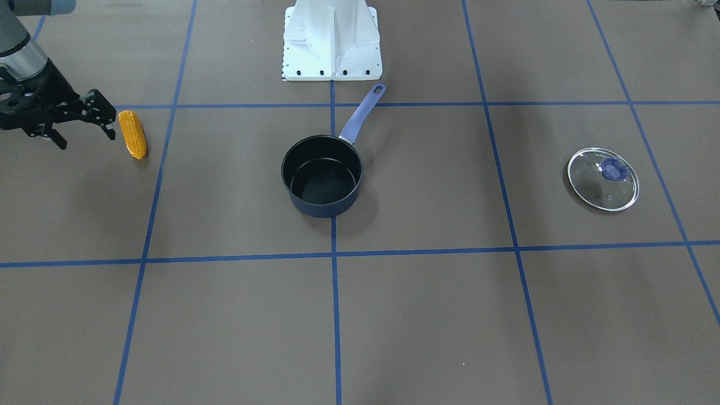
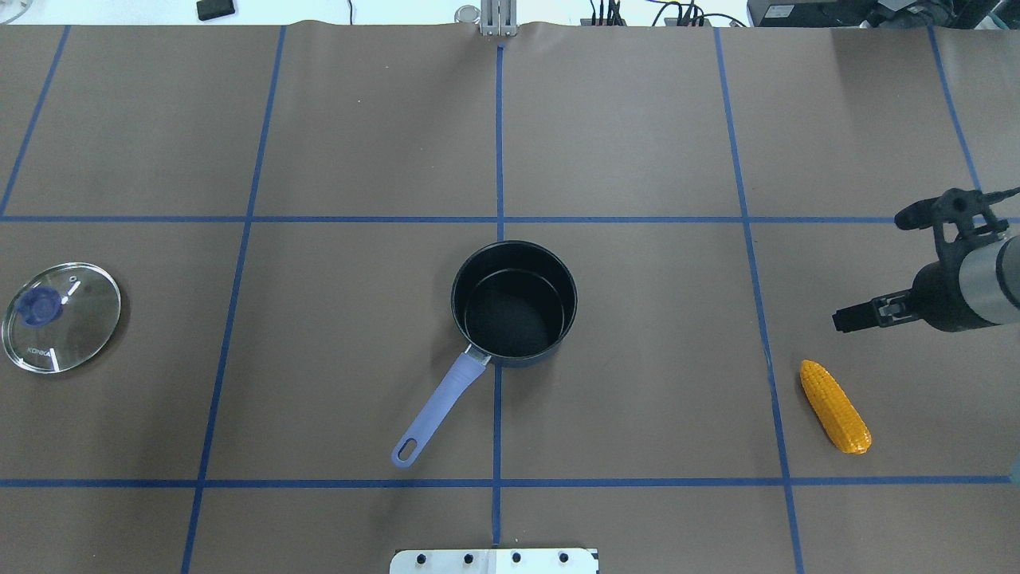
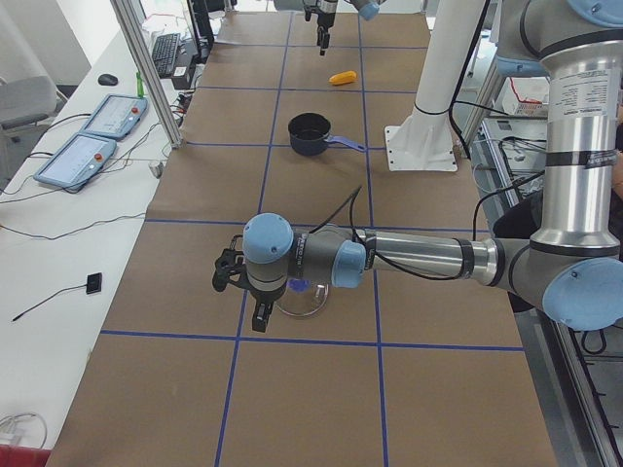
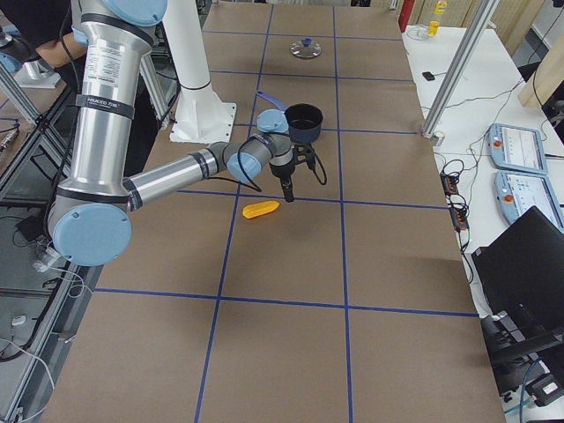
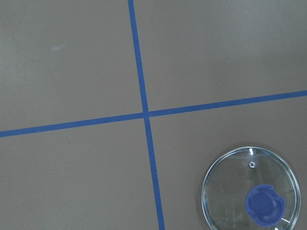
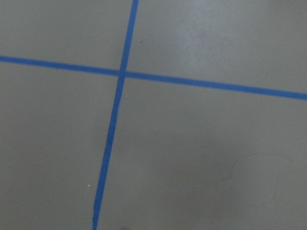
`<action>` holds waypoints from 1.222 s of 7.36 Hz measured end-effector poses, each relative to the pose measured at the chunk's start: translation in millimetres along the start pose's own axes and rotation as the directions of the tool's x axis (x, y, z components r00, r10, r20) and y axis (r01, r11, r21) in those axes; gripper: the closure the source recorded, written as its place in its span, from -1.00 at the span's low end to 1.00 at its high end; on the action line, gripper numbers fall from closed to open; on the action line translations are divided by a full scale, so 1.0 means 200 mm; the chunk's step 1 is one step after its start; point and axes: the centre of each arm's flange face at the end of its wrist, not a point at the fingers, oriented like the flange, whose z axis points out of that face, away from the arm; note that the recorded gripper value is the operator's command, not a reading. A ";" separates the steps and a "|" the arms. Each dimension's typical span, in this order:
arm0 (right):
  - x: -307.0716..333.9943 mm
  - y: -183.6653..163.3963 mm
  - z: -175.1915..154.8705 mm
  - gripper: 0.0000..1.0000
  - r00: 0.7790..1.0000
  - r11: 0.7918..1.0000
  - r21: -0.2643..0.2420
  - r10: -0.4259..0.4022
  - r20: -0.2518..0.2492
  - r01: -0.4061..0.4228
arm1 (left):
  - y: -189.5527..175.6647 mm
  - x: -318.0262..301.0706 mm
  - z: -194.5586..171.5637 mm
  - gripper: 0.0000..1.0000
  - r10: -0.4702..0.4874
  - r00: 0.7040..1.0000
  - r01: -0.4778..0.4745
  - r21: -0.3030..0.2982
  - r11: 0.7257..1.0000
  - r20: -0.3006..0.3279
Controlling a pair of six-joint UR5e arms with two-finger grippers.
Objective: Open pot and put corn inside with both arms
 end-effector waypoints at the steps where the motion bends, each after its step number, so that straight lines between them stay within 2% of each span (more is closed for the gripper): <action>1: -0.06 0.06 0.07 -1.00 0.999 0.999 -0.012 -0.031 -0.020 0.030 | 0.00 0.00 0.00 -0.97 0.001 1.000 -0.001 0.000 1.000 0.000; 2: -0.12 0.13 0.13 -1.00 0.998 0.999 -0.015 -0.047 -0.038 0.046 | 0.00 0.00 0.00 -0.97 0.002 1.000 -0.002 0.000 1.000 0.000; 5: -0.12 0.36 0.32 -0.82 0.996 0.997 0.004 -0.078 -0.049 0.078 | 0.00 0.00 0.00 -0.97 0.007 1.000 -0.007 0.004 1.000 0.000; 6: -0.10 0.42 0.39 -0.54 0.994 0.996 0.006 -0.092 -0.058 0.093 | 0.00 0.00 0.00 -0.97 0.009 1.000 -0.009 0.006 1.000 -0.001; 8: -0.06 0.49 0.50 0.56 0.992 0.994 0.014 -0.111 -0.051 0.112 | 0.00 0.00 0.00 -0.97 0.011 1.000 -0.011 0.007 1.000 -0.001; 9: -0.06 0.51 0.52 1.00 0.992 0.993 0.013 -0.115 -0.044 0.116 | 0.01 0.00 0.00 -0.97 0.013 1.000 -0.013 0.009 1.000 0.000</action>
